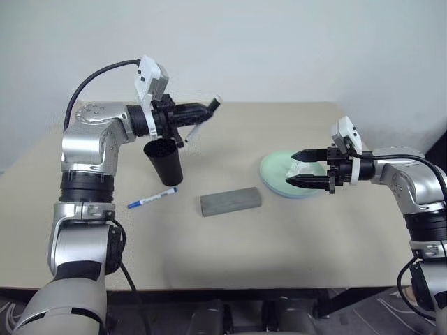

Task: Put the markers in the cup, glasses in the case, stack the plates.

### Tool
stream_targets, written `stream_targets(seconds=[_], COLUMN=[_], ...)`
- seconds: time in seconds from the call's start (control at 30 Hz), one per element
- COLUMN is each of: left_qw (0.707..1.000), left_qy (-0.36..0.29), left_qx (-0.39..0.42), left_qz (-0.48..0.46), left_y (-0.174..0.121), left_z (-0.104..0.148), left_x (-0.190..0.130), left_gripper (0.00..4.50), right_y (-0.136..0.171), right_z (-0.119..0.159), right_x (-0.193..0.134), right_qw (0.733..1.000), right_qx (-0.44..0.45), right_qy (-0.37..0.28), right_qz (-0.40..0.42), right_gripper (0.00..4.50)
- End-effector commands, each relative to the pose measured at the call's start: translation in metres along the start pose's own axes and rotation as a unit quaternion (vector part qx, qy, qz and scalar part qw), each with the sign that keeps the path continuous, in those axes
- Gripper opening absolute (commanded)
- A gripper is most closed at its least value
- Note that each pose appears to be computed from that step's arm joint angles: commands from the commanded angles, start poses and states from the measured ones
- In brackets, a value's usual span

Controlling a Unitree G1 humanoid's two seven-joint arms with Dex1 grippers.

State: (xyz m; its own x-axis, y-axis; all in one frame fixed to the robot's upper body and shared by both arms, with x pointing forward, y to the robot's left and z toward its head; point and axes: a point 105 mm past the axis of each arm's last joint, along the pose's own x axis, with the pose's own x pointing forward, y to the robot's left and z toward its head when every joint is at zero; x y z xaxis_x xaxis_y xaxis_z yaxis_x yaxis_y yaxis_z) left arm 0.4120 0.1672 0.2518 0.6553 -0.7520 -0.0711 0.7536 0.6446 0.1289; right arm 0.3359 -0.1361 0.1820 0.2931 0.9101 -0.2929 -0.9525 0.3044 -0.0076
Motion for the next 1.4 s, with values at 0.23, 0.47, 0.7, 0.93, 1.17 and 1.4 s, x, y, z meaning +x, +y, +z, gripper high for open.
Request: stream_targets(seconds=[0.23, 0.47, 0.7, 0.93, 1.17, 1.4], left_qw=[0.981, 0.979, 0.976, 0.978, 0.978, 0.977], left_qy=[-0.064, -0.050, -0.045, -0.041, -0.039, -0.039], left_qx=[0.042, 0.044, 0.029, 0.006, 0.003, 0.007], left_qz=[0.176, 0.192, 0.211, 0.206, 0.203, 0.208], left_y=[0.053, 0.052, 0.050, 0.044, 0.043, 0.047], left_z=[0.011, -0.020, -0.043, -0.059, -0.060, -0.054], left_x=[-0.018, -0.029, -0.033, -0.032, -0.032, -0.036], left_gripper=[0.11, 0.11, 0.11, 0.11, 1.13, 3.59], right_y=[0.001, -0.001, -0.009, -0.011, -0.012, -0.012], right_z=[0.017, 0.018, 0.024, 0.026, 0.027, 0.026], right_x=[-0.007, -0.009, -0.016, -0.019, -0.018, -0.016], right_qw=[1.000, 1.000, 0.999, 0.999, 0.999, 0.999], right_qx=[-0.026, -0.025, -0.025, -0.028, -0.029, -0.029], right_qy=[-0.016, -0.017, -0.027, -0.029, -0.029, -0.029], right_qz=[-0.004, -0.008, -0.026, -0.030, -0.030, -0.028], right_gripper=[4.50, 4.50, 4.50, 4.50, 4.50, 4.50])
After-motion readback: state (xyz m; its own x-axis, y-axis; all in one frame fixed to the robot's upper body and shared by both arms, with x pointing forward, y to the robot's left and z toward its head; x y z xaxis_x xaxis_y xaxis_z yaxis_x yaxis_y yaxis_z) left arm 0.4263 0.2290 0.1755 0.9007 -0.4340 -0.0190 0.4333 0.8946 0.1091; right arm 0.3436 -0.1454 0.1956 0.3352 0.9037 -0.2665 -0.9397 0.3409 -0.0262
